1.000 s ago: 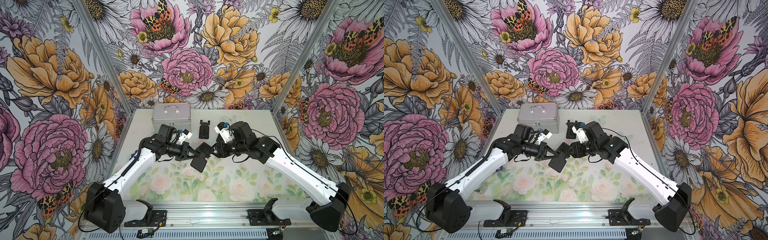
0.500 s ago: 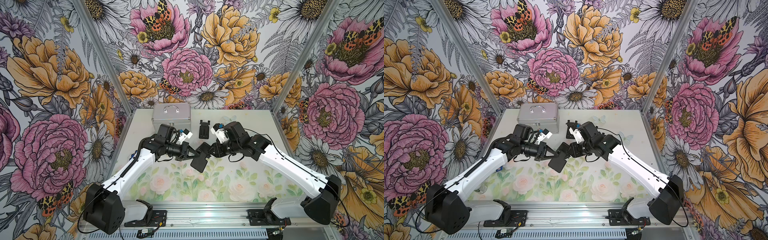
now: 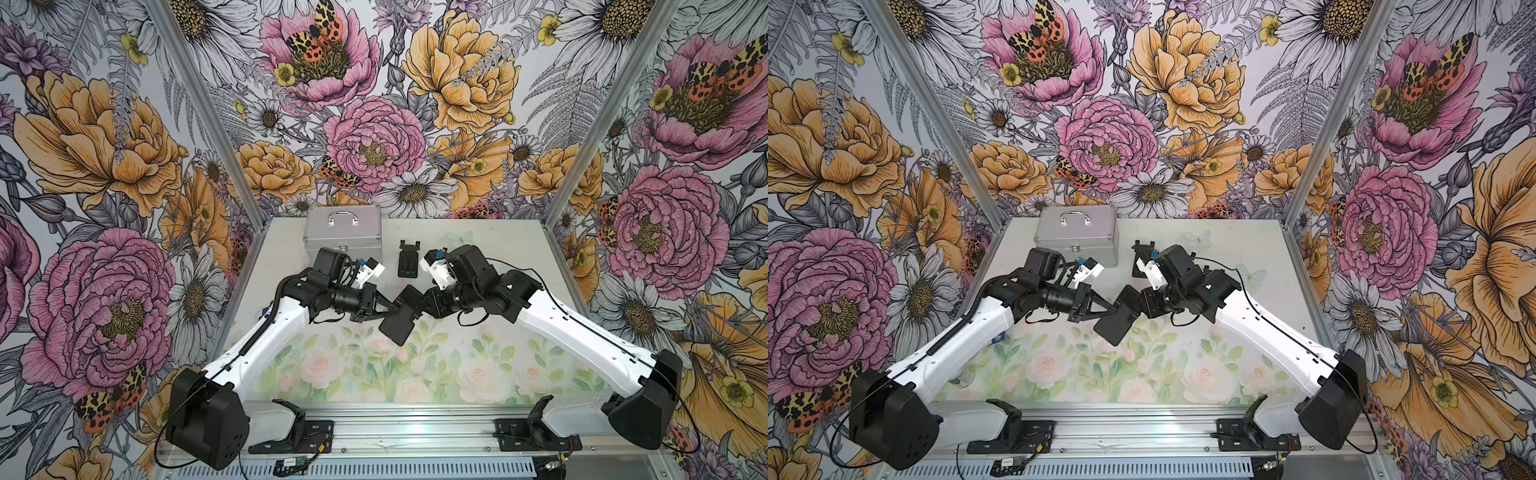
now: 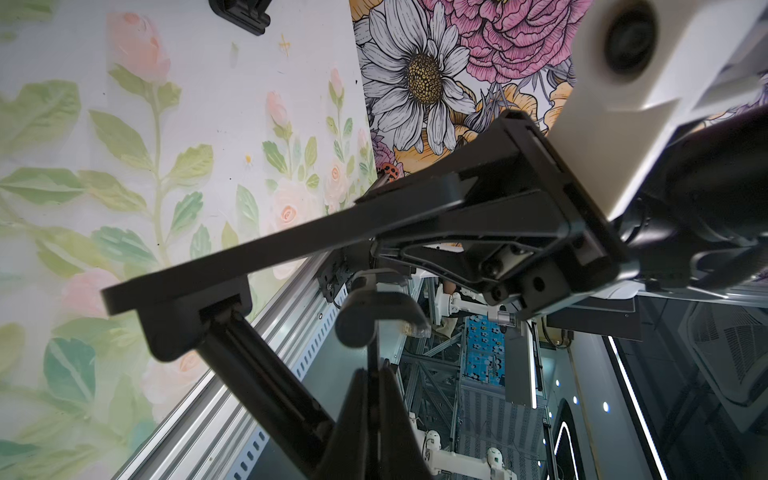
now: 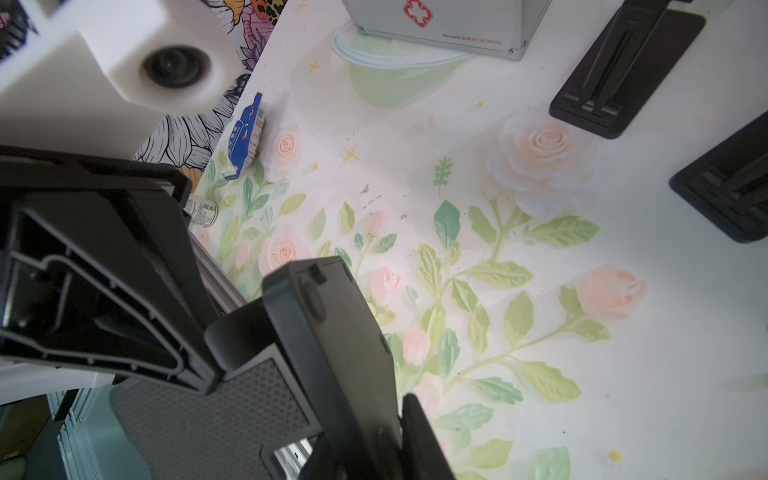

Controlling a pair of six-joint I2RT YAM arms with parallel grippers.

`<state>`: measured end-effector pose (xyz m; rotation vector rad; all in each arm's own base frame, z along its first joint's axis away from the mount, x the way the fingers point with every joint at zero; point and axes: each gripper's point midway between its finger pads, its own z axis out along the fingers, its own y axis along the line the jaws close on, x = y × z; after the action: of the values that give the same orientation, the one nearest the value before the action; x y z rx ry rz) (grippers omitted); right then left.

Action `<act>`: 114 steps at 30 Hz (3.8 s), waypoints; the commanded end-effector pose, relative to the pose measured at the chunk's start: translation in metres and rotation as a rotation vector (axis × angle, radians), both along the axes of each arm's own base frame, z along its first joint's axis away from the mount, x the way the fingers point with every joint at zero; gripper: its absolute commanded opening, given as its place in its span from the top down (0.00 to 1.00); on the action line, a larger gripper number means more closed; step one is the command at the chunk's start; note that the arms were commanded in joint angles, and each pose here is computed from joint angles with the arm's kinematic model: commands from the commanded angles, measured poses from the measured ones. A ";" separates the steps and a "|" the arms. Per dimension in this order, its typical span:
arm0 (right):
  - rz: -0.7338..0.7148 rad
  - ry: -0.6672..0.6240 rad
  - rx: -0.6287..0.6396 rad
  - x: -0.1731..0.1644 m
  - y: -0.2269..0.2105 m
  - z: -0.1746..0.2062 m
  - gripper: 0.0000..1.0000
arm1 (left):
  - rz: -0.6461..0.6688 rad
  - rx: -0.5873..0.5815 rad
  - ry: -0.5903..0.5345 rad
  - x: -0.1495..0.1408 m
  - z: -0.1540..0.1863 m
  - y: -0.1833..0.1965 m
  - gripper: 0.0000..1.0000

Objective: Open the phone stand
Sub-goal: Open the phone stand, then place the phone stand at the center of the board.

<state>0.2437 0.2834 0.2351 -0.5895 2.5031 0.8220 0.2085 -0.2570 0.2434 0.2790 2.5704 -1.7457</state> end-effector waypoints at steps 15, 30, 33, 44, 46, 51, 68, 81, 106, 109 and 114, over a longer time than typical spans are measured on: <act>-0.153 0.112 0.222 0.040 0.007 -0.013 1.00 | -0.088 -0.141 -0.255 -0.012 0.073 -0.009 1.00; -0.113 0.199 0.279 0.030 0.029 -0.036 1.00 | -0.035 -0.214 -0.335 0.012 0.107 -0.019 1.00; -0.112 0.202 0.276 0.030 0.030 -0.038 1.00 | -0.026 -0.219 -0.346 0.015 0.109 -0.019 1.00; -0.134 0.203 0.281 0.032 0.028 -0.035 1.00 | 0.047 -0.188 -0.339 0.024 0.096 -0.011 0.96; -0.151 0.201 0.291 0.037 0.028 -0.030 1.00 | 0.091 -0.166 -0.341 0.031 0.091 -0.005 0.72; -0.220 0.199 0.316 0.052 0.017 -0.020 1.00 | 0.276 -0.101 -0.384 0.055 0.090 0.022 0.01; -0.387 0.307 0.476 0.070 -0.020 -0.040 1.00 | 0.602 0.089 -0.454 0.077 0.073 0.088 0.01; -0.419 0.380 0.661 0.082 0.050 -0.085 1.00 | 0.599 0.113 -0.434 0.065 0.059 0.094 0.01; -0.483 0.455 0.621 0.139 0.126 -0.160 1.00 | 0.575 0.146 -0.426 0.035 0.049 0.102 0.01; -0.497 0.469 0.595 0.139 0.125 -0.171 1.00 | 0.571 0.148 -0.422 0.033 0.047 0.102 0.01; -0.514 0.501 0.558 0.135 0.123 -0.187 0.94 | 0.566 0.149 -0.417 0.031 0.044 0.102 0.01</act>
<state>0.3786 0.4037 0.0615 0.4615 2.4365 1.5266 0.2418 -0.1583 0.2920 -0.0879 2.1800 -1.1770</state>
